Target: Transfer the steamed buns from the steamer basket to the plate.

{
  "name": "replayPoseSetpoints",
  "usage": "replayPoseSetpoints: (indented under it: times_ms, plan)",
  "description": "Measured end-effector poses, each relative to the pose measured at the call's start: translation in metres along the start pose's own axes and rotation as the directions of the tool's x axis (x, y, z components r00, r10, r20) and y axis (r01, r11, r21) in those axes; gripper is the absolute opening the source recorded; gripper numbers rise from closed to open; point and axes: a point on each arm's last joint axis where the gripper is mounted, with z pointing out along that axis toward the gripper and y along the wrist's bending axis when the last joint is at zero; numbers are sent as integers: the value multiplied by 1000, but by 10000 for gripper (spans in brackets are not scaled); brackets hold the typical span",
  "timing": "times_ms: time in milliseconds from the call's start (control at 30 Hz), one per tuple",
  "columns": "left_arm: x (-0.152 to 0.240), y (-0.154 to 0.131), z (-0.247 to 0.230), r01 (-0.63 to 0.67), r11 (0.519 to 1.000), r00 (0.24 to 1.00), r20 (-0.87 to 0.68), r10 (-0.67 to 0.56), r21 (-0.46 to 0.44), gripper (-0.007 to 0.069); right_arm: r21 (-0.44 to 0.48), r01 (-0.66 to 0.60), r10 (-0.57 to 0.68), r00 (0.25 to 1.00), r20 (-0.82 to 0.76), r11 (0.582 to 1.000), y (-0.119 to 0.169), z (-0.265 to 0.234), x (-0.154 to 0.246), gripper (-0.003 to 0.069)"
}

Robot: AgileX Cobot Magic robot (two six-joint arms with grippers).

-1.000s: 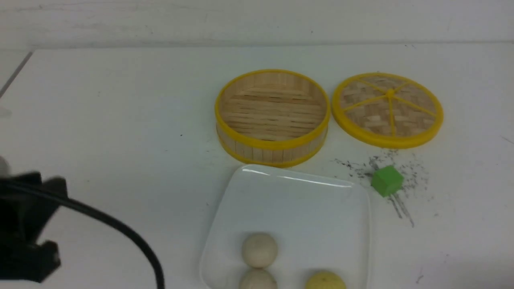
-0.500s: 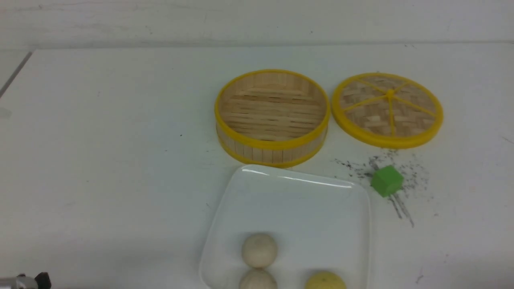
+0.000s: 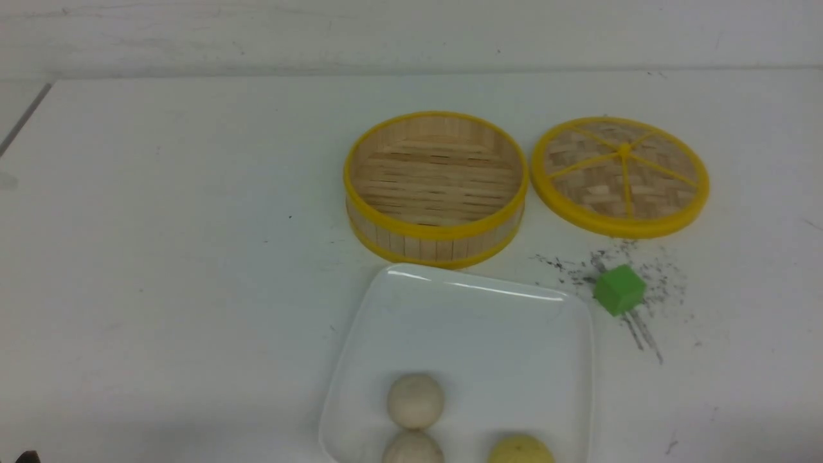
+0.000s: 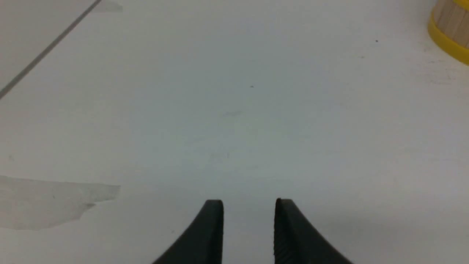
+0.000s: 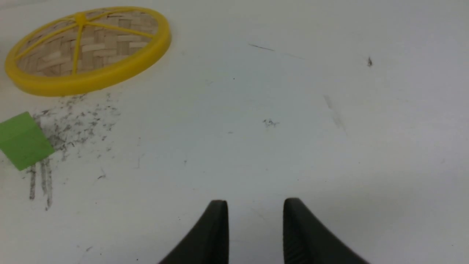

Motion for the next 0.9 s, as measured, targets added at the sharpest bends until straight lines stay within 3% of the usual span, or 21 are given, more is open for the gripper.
replayPoseSetpoints:
  times_ms: [900]
  plan:
    - [0, 0, -1, 7, 1000, 1000, -3, -7, -2, 240, 0, 1, -1, 1000, 0, 1000, 0, 0, 0, 240]
